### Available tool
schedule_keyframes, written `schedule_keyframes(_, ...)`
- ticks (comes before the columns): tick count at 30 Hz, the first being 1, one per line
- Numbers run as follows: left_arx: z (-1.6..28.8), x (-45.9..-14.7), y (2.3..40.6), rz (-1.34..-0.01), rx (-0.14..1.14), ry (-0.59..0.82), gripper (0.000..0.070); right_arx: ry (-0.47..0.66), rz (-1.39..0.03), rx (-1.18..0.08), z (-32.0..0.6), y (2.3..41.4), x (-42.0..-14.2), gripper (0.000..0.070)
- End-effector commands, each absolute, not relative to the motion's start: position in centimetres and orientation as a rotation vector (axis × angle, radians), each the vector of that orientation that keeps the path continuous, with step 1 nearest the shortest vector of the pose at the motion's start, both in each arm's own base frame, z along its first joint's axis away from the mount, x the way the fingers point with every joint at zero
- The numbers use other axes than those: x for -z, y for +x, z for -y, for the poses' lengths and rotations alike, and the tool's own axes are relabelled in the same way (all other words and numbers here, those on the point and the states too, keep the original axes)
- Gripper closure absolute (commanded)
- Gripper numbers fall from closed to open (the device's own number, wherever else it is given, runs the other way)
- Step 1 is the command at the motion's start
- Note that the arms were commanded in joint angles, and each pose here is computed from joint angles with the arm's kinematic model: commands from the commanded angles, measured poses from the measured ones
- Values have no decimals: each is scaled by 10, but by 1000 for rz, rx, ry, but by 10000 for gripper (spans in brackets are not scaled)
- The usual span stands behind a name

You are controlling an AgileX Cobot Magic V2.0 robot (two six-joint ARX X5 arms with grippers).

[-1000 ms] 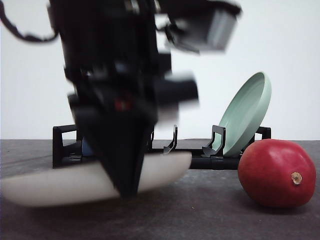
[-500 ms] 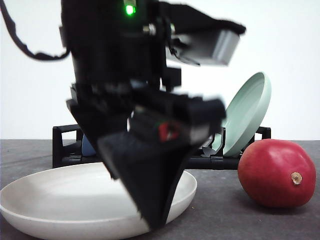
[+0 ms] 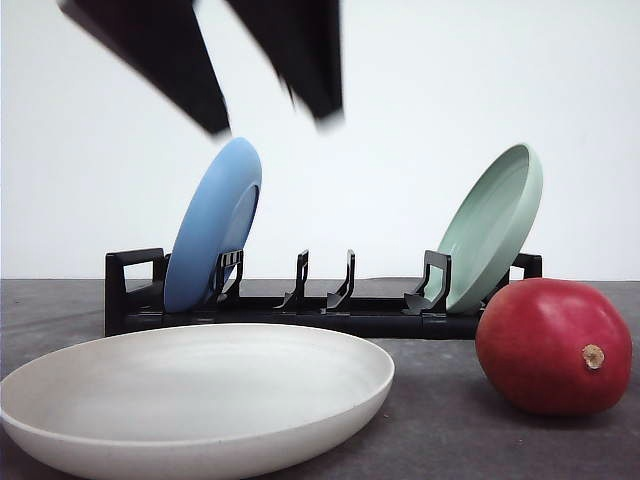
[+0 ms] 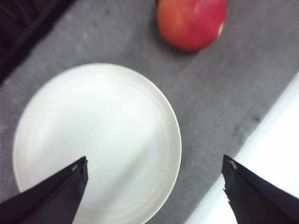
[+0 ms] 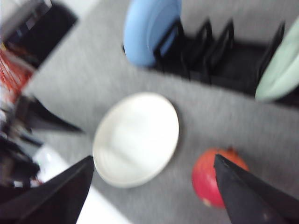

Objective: Place pomegranate in white plate

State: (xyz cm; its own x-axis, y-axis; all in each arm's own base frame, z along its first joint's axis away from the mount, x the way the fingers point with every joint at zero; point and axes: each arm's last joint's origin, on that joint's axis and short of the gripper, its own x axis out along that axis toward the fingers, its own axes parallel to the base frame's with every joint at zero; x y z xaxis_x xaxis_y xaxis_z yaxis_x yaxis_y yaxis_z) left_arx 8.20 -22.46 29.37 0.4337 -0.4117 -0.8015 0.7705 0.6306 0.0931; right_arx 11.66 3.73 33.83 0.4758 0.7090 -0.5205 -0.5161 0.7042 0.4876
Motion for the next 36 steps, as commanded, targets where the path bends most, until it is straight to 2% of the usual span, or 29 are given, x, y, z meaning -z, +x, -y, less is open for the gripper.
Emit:
schedule_keyframes(1, 220, -304, 77, -805, 794, 443, 143, 244, -800, -762, -42, 121, -337, 183)
schedule_keyframes(6, 190, -332, 63, -737, 835, 318, 144, 178, -950, -723, -56, 140, -321, 143)
schedule_keyframes(10, 164, -347, 52, -696, 865, 242, 144, 162, -1054, -694, -67, 157, -307, 137)
schedule_keyframes(15, 129, -357, 40, -650, 894, 176, 144, 120, -1171, -645, -79, 178, -287, 53)
schedule_keyframes(19, 101, -351, 33, -612, 893, 86, 145, 93, -1242, -614, -88, 195, -270, 4)
schedule_keyframes(28, 49, -326, 21, -597, 881, -102, 146, 71, -1386, -592, -107, 228, -226, 0)
schedule_keyframes(36, 32, -326, 17, -564, 895, -165, 146, 41, -1515, -578, -124, 245, -183, 0)
